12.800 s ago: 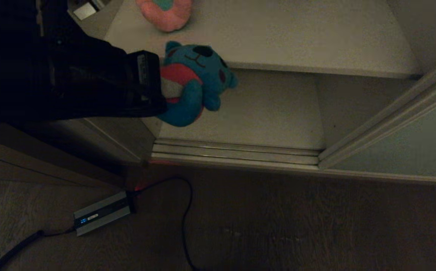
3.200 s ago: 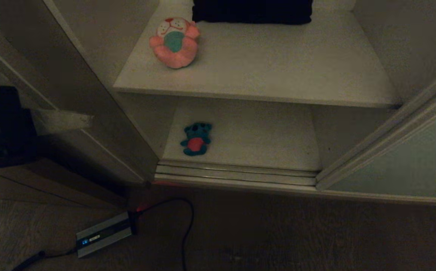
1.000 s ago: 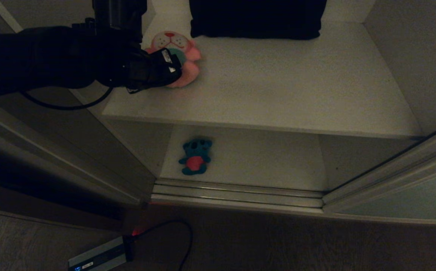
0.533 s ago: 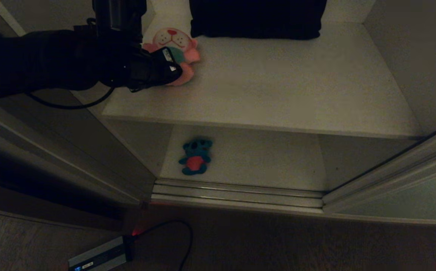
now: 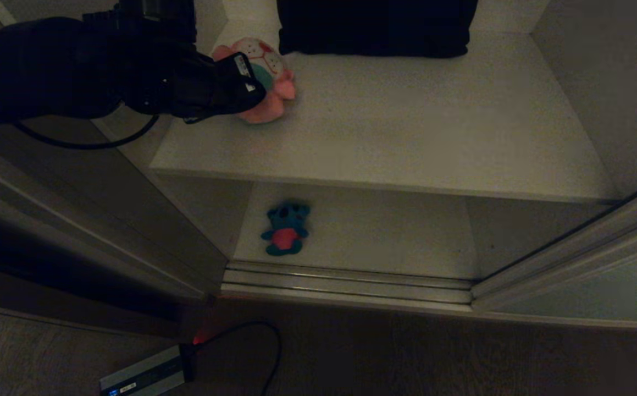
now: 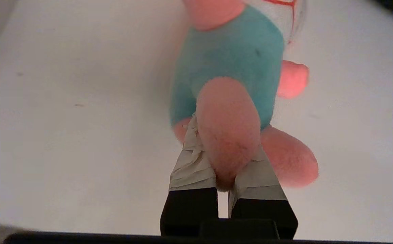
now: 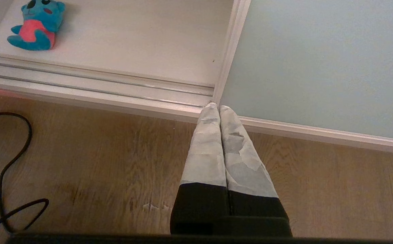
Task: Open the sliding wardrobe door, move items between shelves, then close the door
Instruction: Place the pink doll on the lower shelf
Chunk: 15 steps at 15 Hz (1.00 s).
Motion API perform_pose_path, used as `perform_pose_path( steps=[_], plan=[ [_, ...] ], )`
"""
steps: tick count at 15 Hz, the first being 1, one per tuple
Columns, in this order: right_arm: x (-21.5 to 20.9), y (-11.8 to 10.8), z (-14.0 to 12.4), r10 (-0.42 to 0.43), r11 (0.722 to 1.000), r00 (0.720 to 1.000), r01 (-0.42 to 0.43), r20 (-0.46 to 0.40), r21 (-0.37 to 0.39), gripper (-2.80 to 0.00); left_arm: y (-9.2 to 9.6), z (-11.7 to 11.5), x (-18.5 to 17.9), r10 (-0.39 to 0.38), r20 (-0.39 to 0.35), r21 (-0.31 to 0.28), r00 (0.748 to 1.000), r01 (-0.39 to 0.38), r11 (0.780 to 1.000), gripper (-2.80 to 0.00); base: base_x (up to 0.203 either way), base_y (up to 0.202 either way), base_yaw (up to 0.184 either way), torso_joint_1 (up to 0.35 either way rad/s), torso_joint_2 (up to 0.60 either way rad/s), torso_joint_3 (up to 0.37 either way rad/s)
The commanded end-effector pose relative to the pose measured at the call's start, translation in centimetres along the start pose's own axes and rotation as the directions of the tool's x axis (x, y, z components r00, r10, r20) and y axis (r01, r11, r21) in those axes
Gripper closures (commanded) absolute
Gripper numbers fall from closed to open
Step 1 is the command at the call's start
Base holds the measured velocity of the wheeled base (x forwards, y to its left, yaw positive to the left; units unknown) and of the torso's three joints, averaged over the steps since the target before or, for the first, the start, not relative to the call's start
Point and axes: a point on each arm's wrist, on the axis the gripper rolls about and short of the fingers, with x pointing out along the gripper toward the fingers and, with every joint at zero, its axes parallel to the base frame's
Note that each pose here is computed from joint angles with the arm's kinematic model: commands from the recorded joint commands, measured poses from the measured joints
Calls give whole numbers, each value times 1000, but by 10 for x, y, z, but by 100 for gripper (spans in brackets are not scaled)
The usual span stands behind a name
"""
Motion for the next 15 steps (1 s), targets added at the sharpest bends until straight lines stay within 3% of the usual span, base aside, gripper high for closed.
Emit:
perform_pose_path(
  steps=[1,4,7,10,15],
  plan=[
    [0,0,-1,0,1000,1000,0,-4,0,0,-12,16,-31,-60,40,3,997,60,998,0,0,0,0,0,0,0],
    [0,0,-1,0,1000,1000,0,-4,0,0,-18,25,-48,-94,59,38,994,92,995,0,0,0,0,0,0,0],
    [0,0,-1,0,1000,1000,0,-4,0,0,-18,30,-69,-98,29,55,995,96,994,0,0,0,0,0,0,0],
    [0,0,-1,0,1000,1000,0,-5,0,0,-18,33,-98,-108,-7,115,994,108,988,0,0,0,0,0,0,0],
    [0,0,-1,0,1000,1000,0,-5,0,0,-1,41,-144,-134,-13,243,991,133,961,0,0,0,0,0,0,0]
  ],
)
